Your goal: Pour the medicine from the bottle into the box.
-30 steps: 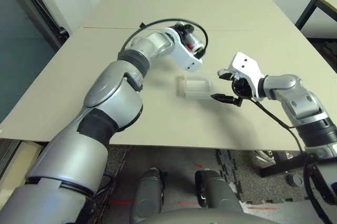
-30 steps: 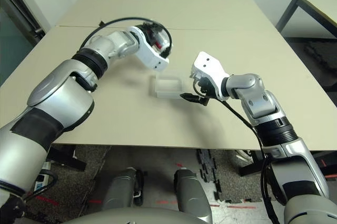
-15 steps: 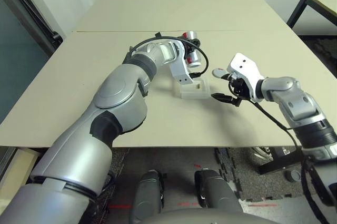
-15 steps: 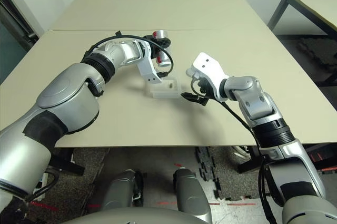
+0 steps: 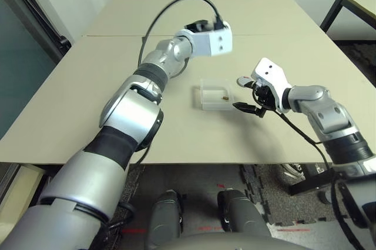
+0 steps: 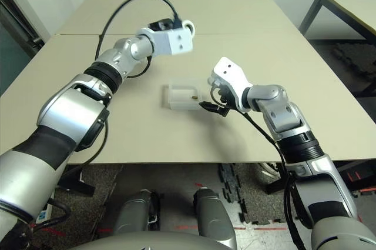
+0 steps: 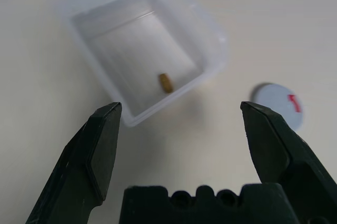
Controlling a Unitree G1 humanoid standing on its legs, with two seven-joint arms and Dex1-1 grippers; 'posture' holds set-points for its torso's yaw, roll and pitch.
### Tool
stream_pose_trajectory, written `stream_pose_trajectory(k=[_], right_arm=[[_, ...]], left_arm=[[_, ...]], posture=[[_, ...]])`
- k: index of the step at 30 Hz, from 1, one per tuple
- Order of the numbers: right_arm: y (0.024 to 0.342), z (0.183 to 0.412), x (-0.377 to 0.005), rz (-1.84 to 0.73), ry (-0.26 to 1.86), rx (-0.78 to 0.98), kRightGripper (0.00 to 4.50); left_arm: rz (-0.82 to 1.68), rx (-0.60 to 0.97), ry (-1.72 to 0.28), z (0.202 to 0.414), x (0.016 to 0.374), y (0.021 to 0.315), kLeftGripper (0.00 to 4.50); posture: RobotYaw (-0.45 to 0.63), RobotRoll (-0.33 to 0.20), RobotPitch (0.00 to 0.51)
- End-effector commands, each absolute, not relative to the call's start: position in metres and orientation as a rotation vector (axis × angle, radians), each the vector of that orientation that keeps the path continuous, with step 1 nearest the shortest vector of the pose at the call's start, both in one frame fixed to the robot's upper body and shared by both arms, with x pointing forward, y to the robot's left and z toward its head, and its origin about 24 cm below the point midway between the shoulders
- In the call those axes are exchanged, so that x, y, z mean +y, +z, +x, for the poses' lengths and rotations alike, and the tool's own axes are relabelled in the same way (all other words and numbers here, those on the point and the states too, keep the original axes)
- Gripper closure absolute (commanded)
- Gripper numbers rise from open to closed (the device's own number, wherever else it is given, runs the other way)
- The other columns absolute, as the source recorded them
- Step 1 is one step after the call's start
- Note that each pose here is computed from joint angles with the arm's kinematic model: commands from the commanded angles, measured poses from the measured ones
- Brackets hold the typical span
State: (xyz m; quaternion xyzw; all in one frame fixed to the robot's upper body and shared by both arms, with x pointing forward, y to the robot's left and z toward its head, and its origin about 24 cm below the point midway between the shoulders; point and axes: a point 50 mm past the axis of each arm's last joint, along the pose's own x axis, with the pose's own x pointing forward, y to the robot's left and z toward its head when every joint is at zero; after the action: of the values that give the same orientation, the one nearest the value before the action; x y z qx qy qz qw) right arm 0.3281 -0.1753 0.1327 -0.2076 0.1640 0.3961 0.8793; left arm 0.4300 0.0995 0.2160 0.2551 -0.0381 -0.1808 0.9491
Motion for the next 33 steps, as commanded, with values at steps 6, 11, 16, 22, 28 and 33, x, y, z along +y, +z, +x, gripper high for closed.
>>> stream_pose_trajectory(k=[6, 11, 16, 22, 28, 33], right_arm=[[0.136, 0.334, -0.179, -0.402, 0.791, 0.327, 0.00], [0.131, 0.334, -0.173, -0.392, 0.802, 0.334, 0.00], [0.130, 0.333, -0.168, -0.385, 0.814, 0.334, 0.00], [0.130, 0.334, -0.167, -0.381, 0.804, 0.334, 0.00], [0.130, 0.334, -0.166, -0.374, 0.794, 0.330, 0.00], [0.129, 0.334, -0.165, -0.370, 0.789, 0.328, 0.00]], left_arm=[[0.199, 0.103, -0.189, 0.426, 0.146, 0.163, 2.00], [0.101, 0.205, -0.147, 0.414, 0.155, 0.118, 2.00], [0.053, 0.250, -0.155, 0.408, 0.154, 0.101, 2.00], [0.031, 0.294, -0.182, 0.403, 0.150, 0.088, 2.00], [0.035, 0.333, -0.206, 0.399, 0.148, 0.078, 2.00], [0.066, 0.362, -0.215, 0.397, 0.150, 0.073, 2.00]], posture=[[0.04, 0.000, 0.062], [0.05, 0.000, 0.067], [0.06, 0.000, 0.072], [0.05, 0.000, 0.078], [0.05, 0.000, 0.080], [0.05, 0.000, 0.078]])
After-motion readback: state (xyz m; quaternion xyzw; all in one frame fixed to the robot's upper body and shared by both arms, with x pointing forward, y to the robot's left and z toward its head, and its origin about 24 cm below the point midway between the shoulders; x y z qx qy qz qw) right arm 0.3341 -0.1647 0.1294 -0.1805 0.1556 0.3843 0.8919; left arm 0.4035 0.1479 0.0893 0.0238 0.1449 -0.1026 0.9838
